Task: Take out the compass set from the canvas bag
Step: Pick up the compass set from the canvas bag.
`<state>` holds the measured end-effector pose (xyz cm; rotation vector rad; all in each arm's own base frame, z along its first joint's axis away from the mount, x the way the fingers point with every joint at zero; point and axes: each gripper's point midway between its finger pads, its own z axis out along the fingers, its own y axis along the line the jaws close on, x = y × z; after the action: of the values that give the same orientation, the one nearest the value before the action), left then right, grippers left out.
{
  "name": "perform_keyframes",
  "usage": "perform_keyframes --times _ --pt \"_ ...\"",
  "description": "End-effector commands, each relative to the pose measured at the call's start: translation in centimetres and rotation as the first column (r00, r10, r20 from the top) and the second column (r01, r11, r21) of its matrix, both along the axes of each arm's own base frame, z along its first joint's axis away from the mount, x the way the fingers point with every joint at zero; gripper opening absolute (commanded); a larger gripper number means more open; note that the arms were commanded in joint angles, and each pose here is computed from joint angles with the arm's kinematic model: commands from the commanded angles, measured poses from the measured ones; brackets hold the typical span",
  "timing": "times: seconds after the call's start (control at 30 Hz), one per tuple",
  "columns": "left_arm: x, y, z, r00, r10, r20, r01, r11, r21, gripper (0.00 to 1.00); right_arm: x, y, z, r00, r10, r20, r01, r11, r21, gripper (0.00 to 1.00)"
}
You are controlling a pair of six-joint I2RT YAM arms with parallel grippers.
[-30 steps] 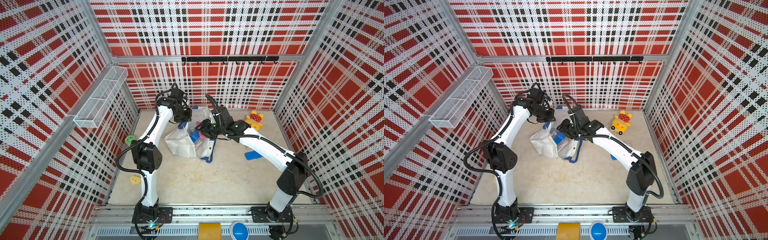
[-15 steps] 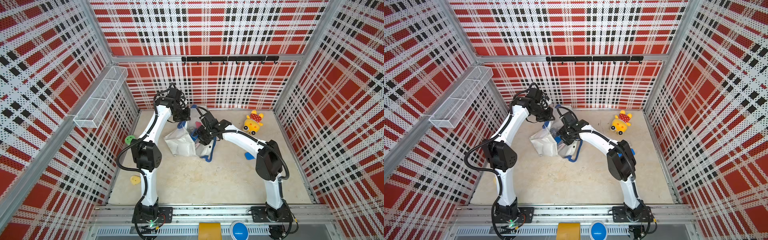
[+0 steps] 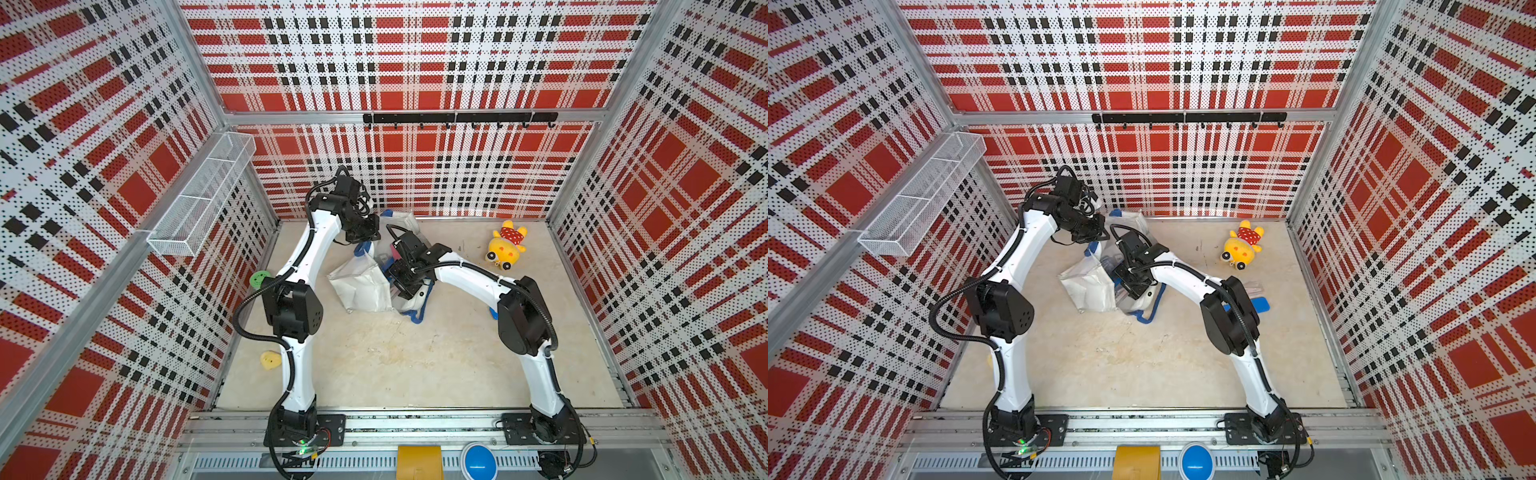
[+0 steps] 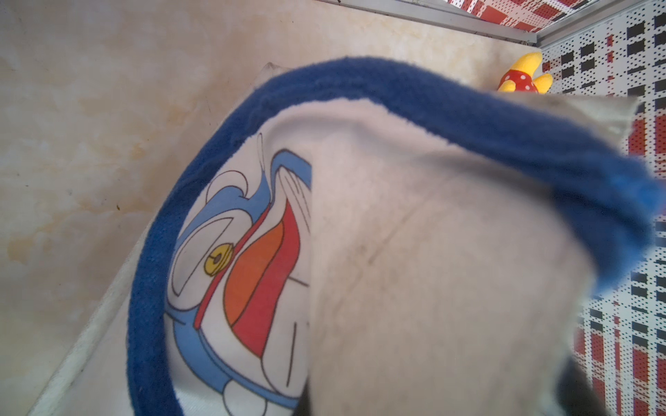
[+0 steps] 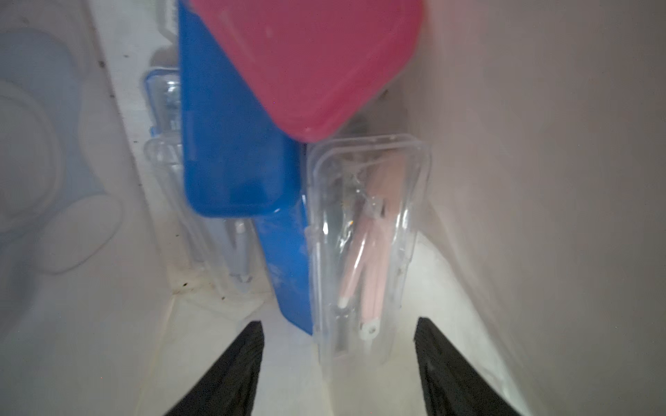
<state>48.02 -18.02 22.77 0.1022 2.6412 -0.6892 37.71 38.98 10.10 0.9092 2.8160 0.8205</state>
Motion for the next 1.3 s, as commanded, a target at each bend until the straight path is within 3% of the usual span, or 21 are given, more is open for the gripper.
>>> perform_keyframes --times 0.0,0.2,0.4,0.77,1.07,1.27 --pt "1.9 0.0 0.9 0.998 0.01 0.07 -0.008 1.0 -0.022 0.0 0.0 -0.5 -2.1 0.998 -0.052 -0.045 0.05 0.998 -0.038 0.7" --pt "1.7 0.2 0.6 0.998 0.01 0.061 -0.009 1.0 -0.023 0.0 1.3 0.8 -3.6 0.998 -0.047 -0.032 0.047 0.999 -0.01 0.69" --pt "1.7 0.8 0.3 0.999 0.019 0.051 -0.018 1.0 -0.024 0.0 2.6 1.3 -3.8 0.999 -0.047 0.016 0.047 0.999 0.012 0.57" --pt "2.1 2.4 -0.4 0.998 0.048 0.038 -0.047 0.998 -0.031 0.0 4.3 1.9 2.8 0.979 -0.001 0.204 -0.017 0.996 0.085 0.27" --pt "2.3 2.4 0.1 0.998 0.049 0.047 -0.046 0.998 -0.049 0.0 4.5 1.4 9.5 0.934 0.031 0.355 -0.064 0.995 0.081 0.23" --pt "2.2 2.3 0.7 0.997 0.045 0.06 -0.041 0.997 -0.059 0.0 4.5 -0.5 11.7 0.916 0.028 0.401 -0.046 0.998 0.037 0.23"
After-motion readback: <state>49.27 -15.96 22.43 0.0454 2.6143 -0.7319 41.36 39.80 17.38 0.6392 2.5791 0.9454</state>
